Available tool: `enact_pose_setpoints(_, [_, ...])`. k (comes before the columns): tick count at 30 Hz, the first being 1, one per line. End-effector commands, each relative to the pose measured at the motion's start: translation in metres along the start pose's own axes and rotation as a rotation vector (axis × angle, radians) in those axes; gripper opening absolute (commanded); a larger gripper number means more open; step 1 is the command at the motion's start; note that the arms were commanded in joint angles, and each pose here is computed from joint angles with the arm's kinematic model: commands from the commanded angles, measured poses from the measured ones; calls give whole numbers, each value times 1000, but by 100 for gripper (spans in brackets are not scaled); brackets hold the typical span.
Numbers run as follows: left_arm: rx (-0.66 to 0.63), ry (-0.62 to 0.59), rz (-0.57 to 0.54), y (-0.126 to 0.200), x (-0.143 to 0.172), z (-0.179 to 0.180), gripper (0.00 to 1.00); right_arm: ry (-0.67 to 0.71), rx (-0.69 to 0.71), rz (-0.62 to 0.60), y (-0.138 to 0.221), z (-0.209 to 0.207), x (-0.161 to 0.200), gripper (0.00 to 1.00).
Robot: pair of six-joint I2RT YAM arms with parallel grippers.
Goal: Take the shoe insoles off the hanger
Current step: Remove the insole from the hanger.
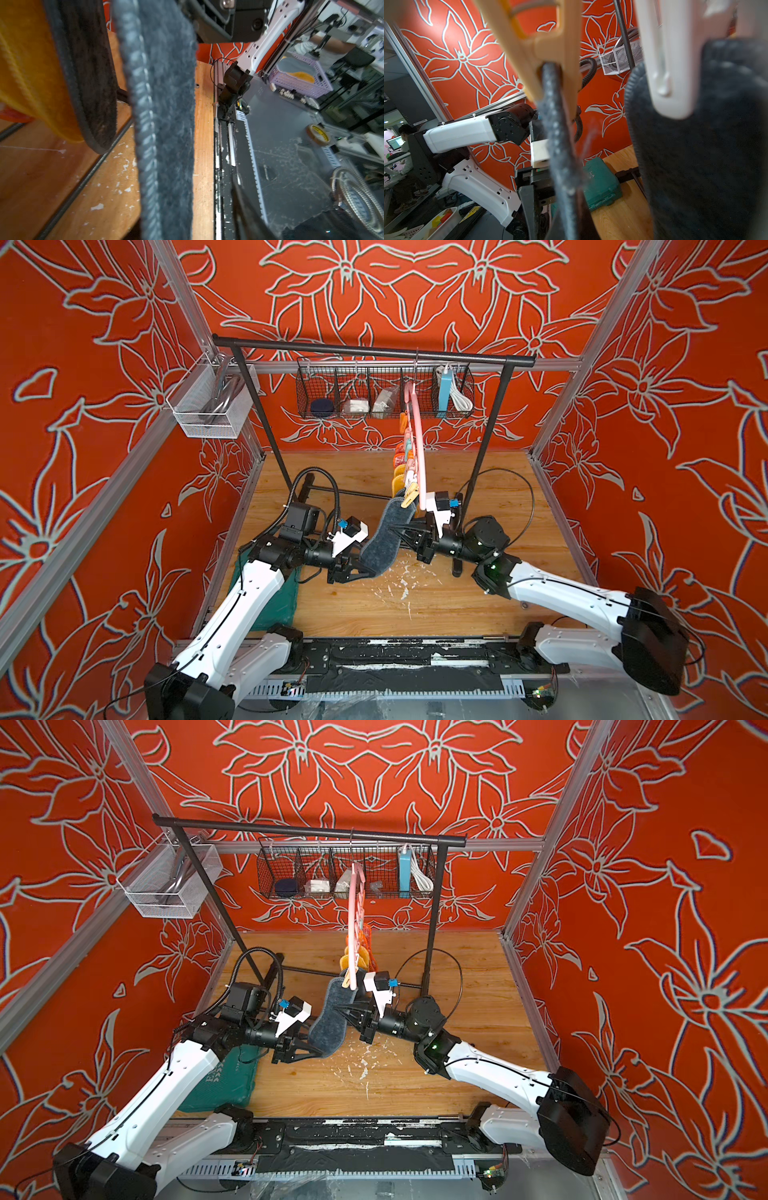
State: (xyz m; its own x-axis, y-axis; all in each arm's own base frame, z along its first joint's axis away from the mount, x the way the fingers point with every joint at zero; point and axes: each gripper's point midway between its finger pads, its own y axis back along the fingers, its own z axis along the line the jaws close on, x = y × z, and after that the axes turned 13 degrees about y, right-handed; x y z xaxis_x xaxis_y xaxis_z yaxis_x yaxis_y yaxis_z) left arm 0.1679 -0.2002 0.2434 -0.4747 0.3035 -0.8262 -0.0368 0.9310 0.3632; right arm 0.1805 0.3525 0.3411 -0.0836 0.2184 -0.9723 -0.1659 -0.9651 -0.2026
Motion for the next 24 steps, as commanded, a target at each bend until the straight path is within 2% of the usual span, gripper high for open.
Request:
enact_pose_setpoints(1, [55, -51, -5, 0, 2, -14, 5, 38, -37, -95, -4, 10, -33, 1])
enact_pose_setpoints(2, [51, -58, 1, 0, 4, -14, 0, 45, -34, -96, -3, 10, -34, 4])
enact_pose_setpoints(5, [44, -96, 17, 2, 8, -15, 0, 82, -21, -91, 0, 10, -36, 12])
enact_pose_setpoints(10, [50, -100, 19, 2, 10, -18, 0, 203, 25, -95, 13, 13, -47, 33])
enact_pose_setpoints(14, [52, -104, 25, 2, 12, -19, 0, 273, 63, -139, 25, 16, -65, 46])
enact_pose_setpoints(19, [60, -103, 28, 2, 15, -20, 0, 338, 100, -144, 31, 14, -79, 53])
enact_pose_setpoints(24, [61, -110, 35, 2, 17, -21, 0, 354, 93, -148, 31, 11, -89, 55])
